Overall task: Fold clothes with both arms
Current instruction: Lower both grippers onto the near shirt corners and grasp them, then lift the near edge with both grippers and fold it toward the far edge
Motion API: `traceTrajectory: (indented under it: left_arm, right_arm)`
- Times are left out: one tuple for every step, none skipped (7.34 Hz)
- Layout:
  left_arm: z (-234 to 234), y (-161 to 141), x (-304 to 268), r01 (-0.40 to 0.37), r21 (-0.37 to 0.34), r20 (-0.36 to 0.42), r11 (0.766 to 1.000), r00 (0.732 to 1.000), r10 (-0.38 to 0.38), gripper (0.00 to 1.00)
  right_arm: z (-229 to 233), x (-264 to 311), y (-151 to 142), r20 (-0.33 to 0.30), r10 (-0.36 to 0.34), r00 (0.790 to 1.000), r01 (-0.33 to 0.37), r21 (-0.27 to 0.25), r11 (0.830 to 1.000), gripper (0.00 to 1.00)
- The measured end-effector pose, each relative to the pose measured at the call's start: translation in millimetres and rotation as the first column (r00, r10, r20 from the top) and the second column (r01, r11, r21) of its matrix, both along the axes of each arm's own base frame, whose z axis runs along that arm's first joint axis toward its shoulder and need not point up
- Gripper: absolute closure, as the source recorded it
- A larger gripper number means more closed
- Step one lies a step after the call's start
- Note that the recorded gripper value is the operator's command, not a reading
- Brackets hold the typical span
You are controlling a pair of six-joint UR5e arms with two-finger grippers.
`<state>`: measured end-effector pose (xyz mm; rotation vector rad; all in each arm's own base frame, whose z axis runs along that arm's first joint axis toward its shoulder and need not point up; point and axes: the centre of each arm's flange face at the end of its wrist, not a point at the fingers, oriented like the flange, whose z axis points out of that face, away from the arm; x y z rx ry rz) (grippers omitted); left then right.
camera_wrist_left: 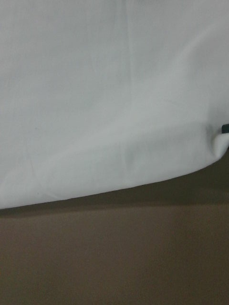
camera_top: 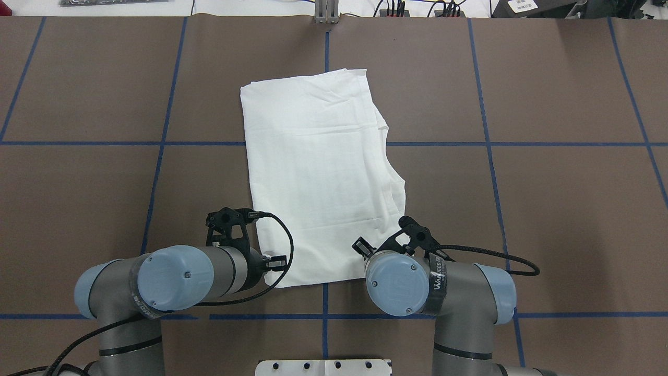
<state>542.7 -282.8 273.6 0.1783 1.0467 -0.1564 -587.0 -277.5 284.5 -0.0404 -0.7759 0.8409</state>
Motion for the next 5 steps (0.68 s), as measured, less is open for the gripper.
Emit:
traceTrajectory:
  left_arm:
    - [-0.1,0.1,0.0,0.0,0.0,0.0,1.0,1.0,0.0,1.0]
    - [-0.2,0.1,-0.1,0.0,0.001,0.0,1.0,1.0,0.0,1.0]
    - [-0.2,0.1,-0.1,0.0,0.001,0.0,1.0,1.0,0.0,1.0]
    - [-0.2,0.4,0.0,-0.001,0.001,-0.001,1.0,1.0,0.001,1.0]
    - [-0.4,0.6,0.2,-0.001,0.001,-0.001,1.0,1.0,0.001,1.0]
  right_arm:
    - [-2.8,-3.7,-1.0,0.002,0.002,1.0,-0.002,0.003,1.0,1.0]
    - [-4.5,-4.3,-1.4,0.004,0.004,1.0,-0.004,0.004,1.0,1.0]
    - [-10.4,-0.6,-2.2,0.016,0.006,1.0,-0.006,0.007,1.0,1.0]
    - [-16.9,6.5,-3.8,0.023,0.01,1.0,-0.01,0.01,1.0,1.0]
    - [-22.1,13.1,-2.8,0.019,0.009,1.0,-0.009,0.009,1.0,1.0]
